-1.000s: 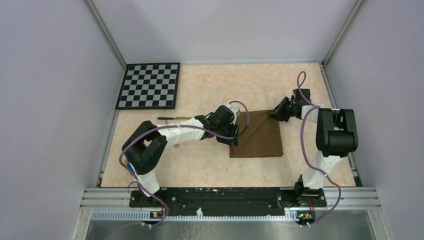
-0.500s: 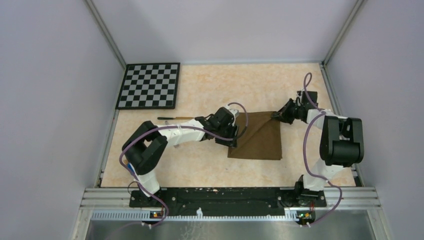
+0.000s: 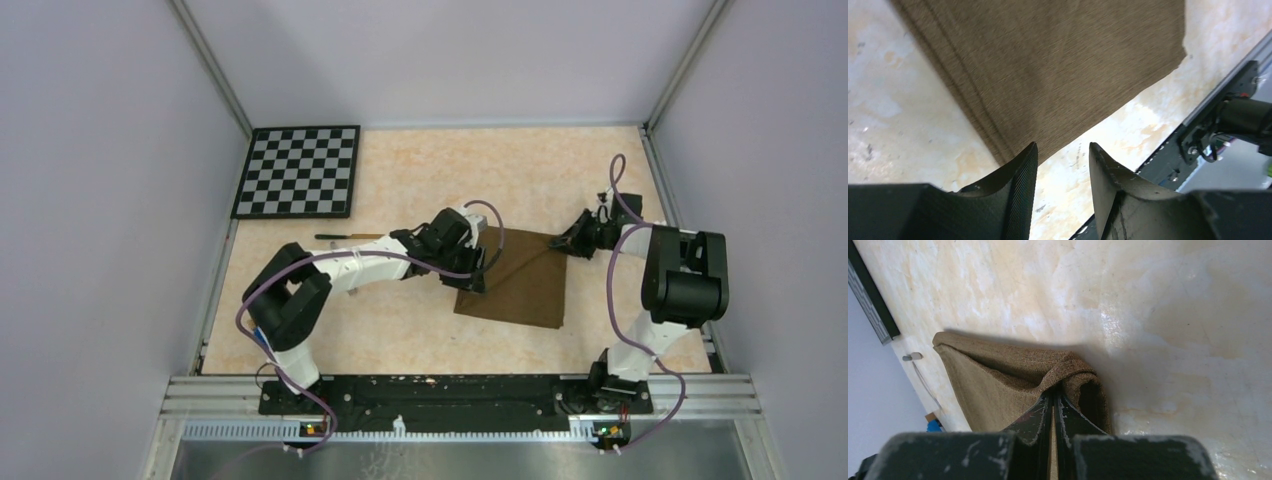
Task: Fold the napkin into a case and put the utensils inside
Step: Smooth out the upper triangle-folded napkin at the center of the board.
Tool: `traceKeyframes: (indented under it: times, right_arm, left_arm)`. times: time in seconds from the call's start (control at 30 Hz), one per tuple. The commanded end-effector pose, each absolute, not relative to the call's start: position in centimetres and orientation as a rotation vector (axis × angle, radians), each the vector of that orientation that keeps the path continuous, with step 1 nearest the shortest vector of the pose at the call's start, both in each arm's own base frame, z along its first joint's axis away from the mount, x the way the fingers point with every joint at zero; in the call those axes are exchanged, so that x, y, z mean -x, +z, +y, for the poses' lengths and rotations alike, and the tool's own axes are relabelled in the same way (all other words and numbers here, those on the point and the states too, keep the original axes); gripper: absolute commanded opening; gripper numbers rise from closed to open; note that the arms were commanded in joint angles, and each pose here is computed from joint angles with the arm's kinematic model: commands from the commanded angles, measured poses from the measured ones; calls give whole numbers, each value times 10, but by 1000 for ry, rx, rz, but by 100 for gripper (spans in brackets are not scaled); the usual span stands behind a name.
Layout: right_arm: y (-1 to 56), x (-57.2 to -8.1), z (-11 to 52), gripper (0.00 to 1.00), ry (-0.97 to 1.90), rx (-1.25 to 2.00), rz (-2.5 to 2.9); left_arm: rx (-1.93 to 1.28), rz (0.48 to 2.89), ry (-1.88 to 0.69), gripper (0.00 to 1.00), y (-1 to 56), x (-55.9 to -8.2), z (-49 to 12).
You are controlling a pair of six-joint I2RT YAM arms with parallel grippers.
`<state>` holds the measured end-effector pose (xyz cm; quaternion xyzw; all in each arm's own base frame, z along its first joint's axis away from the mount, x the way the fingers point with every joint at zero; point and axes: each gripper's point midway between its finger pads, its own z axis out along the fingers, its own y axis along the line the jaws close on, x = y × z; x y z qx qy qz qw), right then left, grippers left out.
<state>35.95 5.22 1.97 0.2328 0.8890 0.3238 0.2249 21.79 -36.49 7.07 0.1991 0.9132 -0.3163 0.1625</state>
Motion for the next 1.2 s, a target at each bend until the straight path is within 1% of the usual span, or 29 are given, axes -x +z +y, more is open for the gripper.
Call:
traceKeyframes:
  times: [0.0,0.1,0.23,0.37,0.4,0.47,0.5,0.57,0.67,0.77,0.83,0.9,1.0,1.17]
  right_arm:
    - [10,-363,33,0,720,-589,2467]
    - [4,-362,28,0,686,-590,2485]
    - [0,-365,27,0,681,-567,2496]
    - [-13,-361,10,0,540,-585,2543]
    - [-13,-360,4,0,483,-597,2543]
    - [-2,-361,-3,6,427,-591,2511]
    - [7,-363,-5,7,407,-580,2486]
    - [25,-362,-14,15,317,-579,2448]
    - [46,-358,-27,16,218,-612,2397]
    - [59,-357,-31,16,192,-627,2368]
    - [65,-361,-19,14,281,-591,2364]
    - [73,-370,8,9,484,-507,2346]
    - [75,-376,42,9,740,-427,2334]
    - [63,-383,66,8,932,-371,2317]
  left_arm:
    - [-590,2520,-1038,47,88,-231,-399]
    - [-559,2564,-931,45,63,-238,-390]
    - [-488,2671,-740,40,17,-238,-355]
    - [-447,2729,-619,37,-14,-232,-323]
    - [-450,2734,-607,36,-17,-230,-319]
    - [-461,2736,-625,36,-20,-224,-317]
    - [-462,2733,-641,36,-20,-223,-317]
    - [-463,2742,-658,35,-23,-219,-318]
    - [-458,2749,-675,34,-25,-216,-317]
    - [-452,2744,-689,34,-23,-214,-317]
    - [-452,2738,-702,34,-20,-215,-319]
    - [-454,2731,-717,34,-18,-215,-321]
    - [-454,2731,-732,34,-18,-215,-324]
    - [-445,2733,-761,34,-18,-214,-328]
